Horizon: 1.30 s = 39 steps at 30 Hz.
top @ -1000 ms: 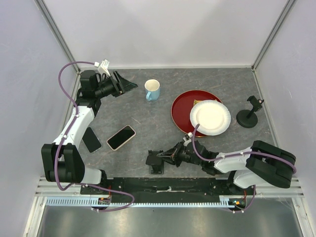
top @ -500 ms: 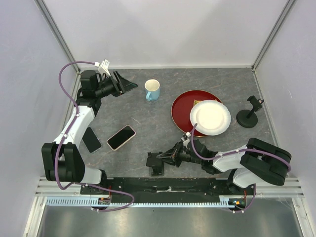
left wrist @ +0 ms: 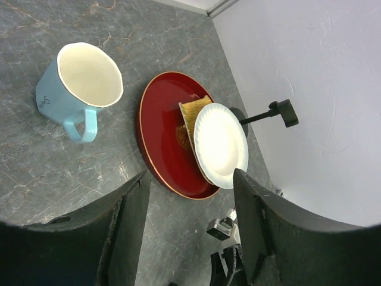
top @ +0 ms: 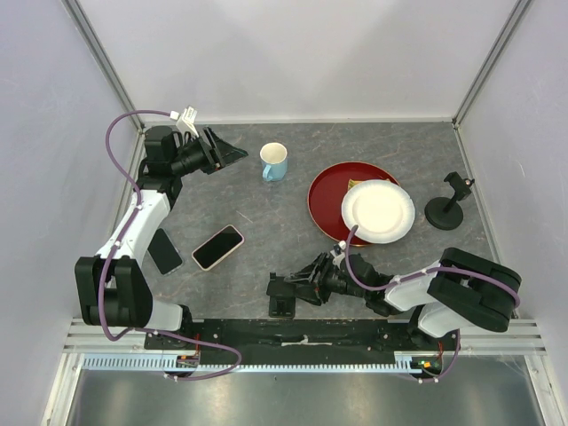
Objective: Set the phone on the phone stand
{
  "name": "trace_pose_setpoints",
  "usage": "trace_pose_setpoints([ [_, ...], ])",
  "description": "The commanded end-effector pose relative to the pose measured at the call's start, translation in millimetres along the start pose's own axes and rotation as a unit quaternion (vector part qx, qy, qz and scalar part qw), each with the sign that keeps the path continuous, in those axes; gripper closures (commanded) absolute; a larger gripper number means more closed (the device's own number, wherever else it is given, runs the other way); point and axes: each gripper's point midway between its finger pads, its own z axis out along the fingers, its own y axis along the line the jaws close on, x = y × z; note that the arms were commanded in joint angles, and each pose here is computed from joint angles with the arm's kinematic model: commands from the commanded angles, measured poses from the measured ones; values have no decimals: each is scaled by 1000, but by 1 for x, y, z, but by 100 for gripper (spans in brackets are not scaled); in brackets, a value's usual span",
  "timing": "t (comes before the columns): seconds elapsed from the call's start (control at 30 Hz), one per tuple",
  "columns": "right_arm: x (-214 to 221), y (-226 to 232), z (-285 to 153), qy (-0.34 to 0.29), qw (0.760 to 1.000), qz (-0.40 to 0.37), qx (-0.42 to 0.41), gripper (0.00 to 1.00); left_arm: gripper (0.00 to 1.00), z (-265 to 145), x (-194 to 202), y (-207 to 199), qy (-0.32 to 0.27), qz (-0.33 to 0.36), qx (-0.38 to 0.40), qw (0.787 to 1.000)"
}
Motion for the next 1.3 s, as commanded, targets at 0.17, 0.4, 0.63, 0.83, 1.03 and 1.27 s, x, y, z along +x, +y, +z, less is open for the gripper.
trace_pose_setpoints([
  [0.17, -17, -5, -10, -37, 996, -76, 31, 9, 32, 2, 1, -9, 6, 0, 23, 1000],
  [0.4, -62, 33, -43, -139, 946, -277, 101, 2, 31, 4, 4, -7, 14, -2, 16, 1000],
  [0.63, -116, 37, -108, -189, 748, -511, 380, 2, 33, 8, 4, 11, 26, 44, -91, 995],
  [0.83, -109, 60, -108, -151, 683, -599, 391, 2, 30, 10, 38, 21, 118, 225, -250, 934],
  [1.03, -72, 79, -98, -107, 715, -640, 261, 2, 29, 7, 130, 38, 317, 281, -253, 870],
  [1.27, -55, 79, -105, -89, 719, -658, 206, 2, 19, -34, 140, 64, 315, 259, -343, 846],
])
